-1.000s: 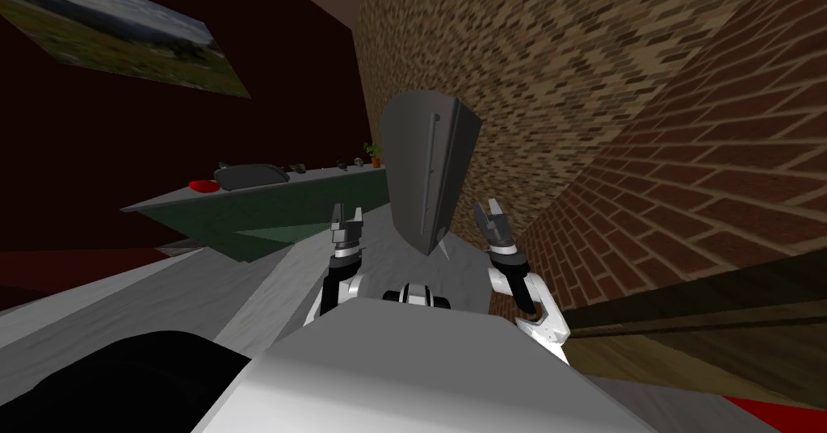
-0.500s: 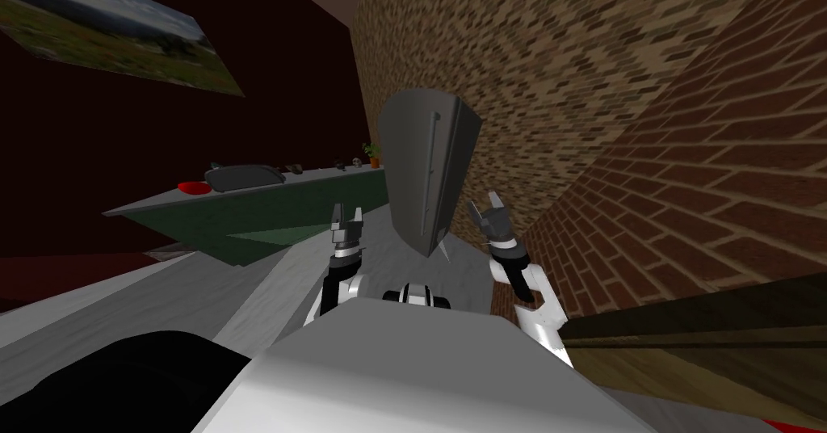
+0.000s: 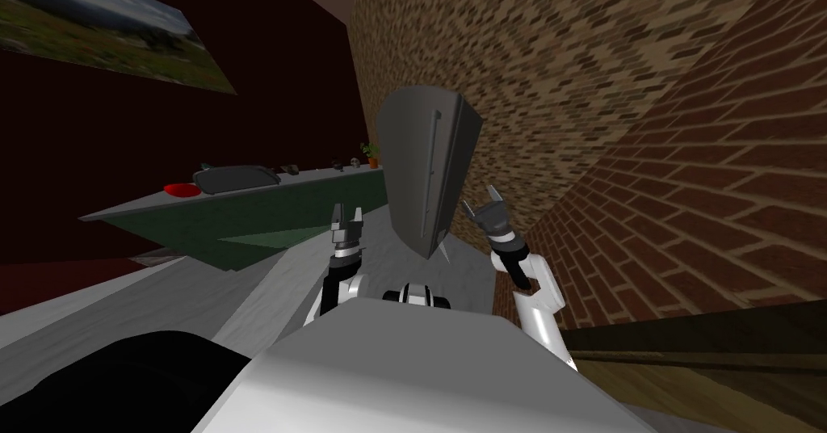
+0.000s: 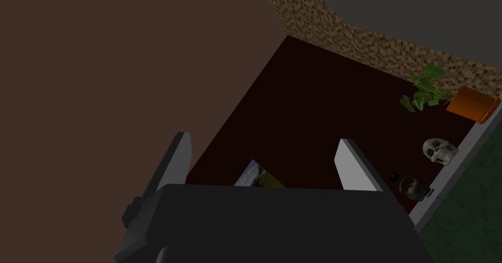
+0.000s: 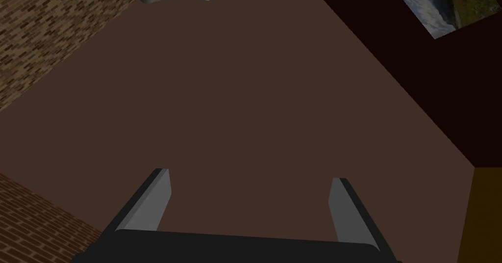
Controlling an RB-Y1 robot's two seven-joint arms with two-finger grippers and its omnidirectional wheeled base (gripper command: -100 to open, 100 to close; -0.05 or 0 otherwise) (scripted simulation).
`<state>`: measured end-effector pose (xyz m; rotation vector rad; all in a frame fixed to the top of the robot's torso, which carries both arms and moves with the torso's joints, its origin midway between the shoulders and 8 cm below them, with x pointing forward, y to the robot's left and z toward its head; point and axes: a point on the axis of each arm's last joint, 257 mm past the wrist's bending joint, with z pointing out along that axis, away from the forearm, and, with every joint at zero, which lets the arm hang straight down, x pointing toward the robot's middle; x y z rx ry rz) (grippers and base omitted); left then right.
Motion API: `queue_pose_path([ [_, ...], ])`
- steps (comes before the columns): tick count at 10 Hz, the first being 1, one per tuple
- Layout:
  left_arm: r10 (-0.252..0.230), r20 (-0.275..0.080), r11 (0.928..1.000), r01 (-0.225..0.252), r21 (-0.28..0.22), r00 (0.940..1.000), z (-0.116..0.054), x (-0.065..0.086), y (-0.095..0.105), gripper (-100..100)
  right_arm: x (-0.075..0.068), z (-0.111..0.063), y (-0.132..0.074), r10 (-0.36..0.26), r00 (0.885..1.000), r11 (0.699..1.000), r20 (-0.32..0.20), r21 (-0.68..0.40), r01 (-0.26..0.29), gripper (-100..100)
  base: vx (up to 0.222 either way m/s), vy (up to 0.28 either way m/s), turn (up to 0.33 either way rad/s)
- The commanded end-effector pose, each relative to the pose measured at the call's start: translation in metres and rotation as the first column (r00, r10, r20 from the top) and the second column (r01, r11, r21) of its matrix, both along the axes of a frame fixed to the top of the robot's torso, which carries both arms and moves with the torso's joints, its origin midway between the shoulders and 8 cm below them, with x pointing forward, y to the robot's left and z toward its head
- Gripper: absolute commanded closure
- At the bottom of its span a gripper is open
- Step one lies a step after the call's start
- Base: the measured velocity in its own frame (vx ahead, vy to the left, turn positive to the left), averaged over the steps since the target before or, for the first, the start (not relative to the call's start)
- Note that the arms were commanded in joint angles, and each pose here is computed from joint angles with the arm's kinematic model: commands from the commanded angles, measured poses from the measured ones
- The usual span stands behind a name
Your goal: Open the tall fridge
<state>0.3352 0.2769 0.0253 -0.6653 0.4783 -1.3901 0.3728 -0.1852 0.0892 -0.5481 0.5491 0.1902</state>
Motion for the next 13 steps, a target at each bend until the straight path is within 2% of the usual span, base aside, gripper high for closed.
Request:
queue_pose_path([
  [1,0.000,0.000,1.0000,0.000,0.000,1.0000,0.000,0.000,0.000,0,0.003,0.004,0.011,-0.053,0.994,0.991,0.099,-0.118,0.064,-100,0.046,0.023,-0.028],
  [2,0.000,0.000,1.0000,0.000,0.000,1.0000,0.000,0.000,0.000,0,0.005,0.002,0.012,-0.062,0.993,0.988,0.100,-0.135,0.076,-100,0.041,0.019,-0.017],
  [3,0.000,0.000,1.0000,0.000,0.000,1.0000,0.000,0.000,0.000,0,0.007,0.005,0.017,-0.083,0.983,0.975,0.163,-0.192,0.114,-100,0.050,0.026,-0.041],
  [4,0.000,0.000,1.0000,0.000,0.000,1.0000,0.000,0.000,0.000,0,0.009,0.003,0.019,-0.092,0.982,0.970,0.165,-0.208,0.126,-100,0.046,0.027,-0.014],
  [5,0.000,0.000,1.0000,0.000,0.000,1.0000,0.000,0.000,0.000,0,0.012,0.005,0.024,-0.108,0.968,0.951,0.226,-0.260,0.166,-100,0.053,0.030,-0.033],
  [6,0.000,0.000,1.0000,0.000,0.000,1.0000,0.000,0.000,0.000,0,0.014,0.003,0.025,-0.116,0.967,0.945,0.229,-0.275,0.179,-100,0.042,0.028,-0.014],
  [7,0.000,0.000,1.0000,0.000,0.000,1.0000,0.000,0.000,0.000,0,0.018,0.005,0.029,-0.128,0.949,0.921,0.288,-0.320,0.221,-100,0.048,0.031,-0.030],
  [8,0.000,0.000,1.0000,0.000,0.000,1.0000,0.000,0.000,0.000,0,0.020,0.002,0.030,-0.134,0.947,0.914,0.291,-0.334,0.232,-100,0.045,0.024,-0.017],
  [9,0.000,0.000,1.0000,0.000,0.000,1.0000,0.000,0.000,0.000,0,0.025,0.004,0.034,-0.141,0.928,0.886,0.346,-0.374,0.274,-100,0.052,0.035,-0.032],
  [10,0.000,0.000,1.0000,0.000,0.000,1.0000,0.000,0.000,0.000,0,0.028,0.001,0.035,-0.147,0.925,0.877,0.349,-0.386,0.285,-100,0.044,0.040,-0.017],
  [11,0.000,0.000,1.0000,0.000,0.000,1.0000,0.000,0.000,0.000,0,0.034,0.002,0.039,-0.150,0.903,0.846,0.402,-0.421,0.328,-100,0.048,0.051,-0.027],
  [12,0.000,0.000,1.0000,0.000,0.000,1.0000,0.000,0.000,0.000,0,0.036,-0.001,0.040,-0.154,0.901,0.837,0.405,-0.432,0.337,-100,0.042,0.036,-0.020],
  [13,0.000,0.000,1.0000,0.000,0.000,1.0000,0.000,0.000,0.000,0,0.042,-0.001,0.043,-0.154,0.877,0.801,0.455,-0.462,0.380,-100,0.042,0.031,-0.040],
])
